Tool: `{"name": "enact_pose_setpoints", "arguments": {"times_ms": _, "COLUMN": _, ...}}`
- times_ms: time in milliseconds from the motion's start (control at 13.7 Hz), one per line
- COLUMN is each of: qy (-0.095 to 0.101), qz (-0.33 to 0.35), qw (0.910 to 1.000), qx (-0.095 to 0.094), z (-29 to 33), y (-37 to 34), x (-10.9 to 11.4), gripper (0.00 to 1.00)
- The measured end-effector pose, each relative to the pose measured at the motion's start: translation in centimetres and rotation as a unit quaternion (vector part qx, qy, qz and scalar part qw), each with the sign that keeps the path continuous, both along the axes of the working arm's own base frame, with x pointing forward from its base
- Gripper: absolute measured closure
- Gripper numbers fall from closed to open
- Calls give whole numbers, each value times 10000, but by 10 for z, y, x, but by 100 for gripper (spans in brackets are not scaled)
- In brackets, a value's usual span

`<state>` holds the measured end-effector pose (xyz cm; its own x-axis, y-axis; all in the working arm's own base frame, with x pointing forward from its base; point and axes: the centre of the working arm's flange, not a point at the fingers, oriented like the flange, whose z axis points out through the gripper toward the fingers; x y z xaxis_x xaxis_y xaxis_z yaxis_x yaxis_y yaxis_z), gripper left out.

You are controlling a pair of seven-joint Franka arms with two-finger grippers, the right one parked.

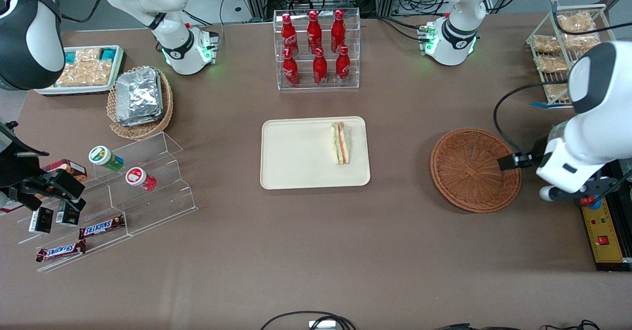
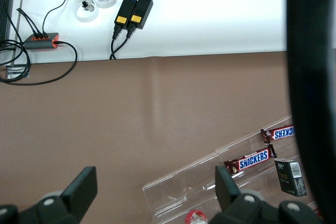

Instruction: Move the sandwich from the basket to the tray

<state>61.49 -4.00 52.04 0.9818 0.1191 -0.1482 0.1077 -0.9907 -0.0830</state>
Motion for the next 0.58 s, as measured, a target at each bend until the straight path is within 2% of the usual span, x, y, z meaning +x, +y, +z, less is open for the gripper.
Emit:
{"name": "enact_pose_setpoints", "arguments": {"times_ms": 365, "qy": -78, "qz": -529, "qw": 9984, "qx": -175, "z": 52, "y": 17, "x": -43, "gripper": 0}}
{"name": "enact_pose_setpoints", "arguments": {"times_ms": 584, "qy": -224, "qz": -680, "qw": 9972, "qx": -191, "z": 73, "y": 10, "x": -57, "gripper": 0}}
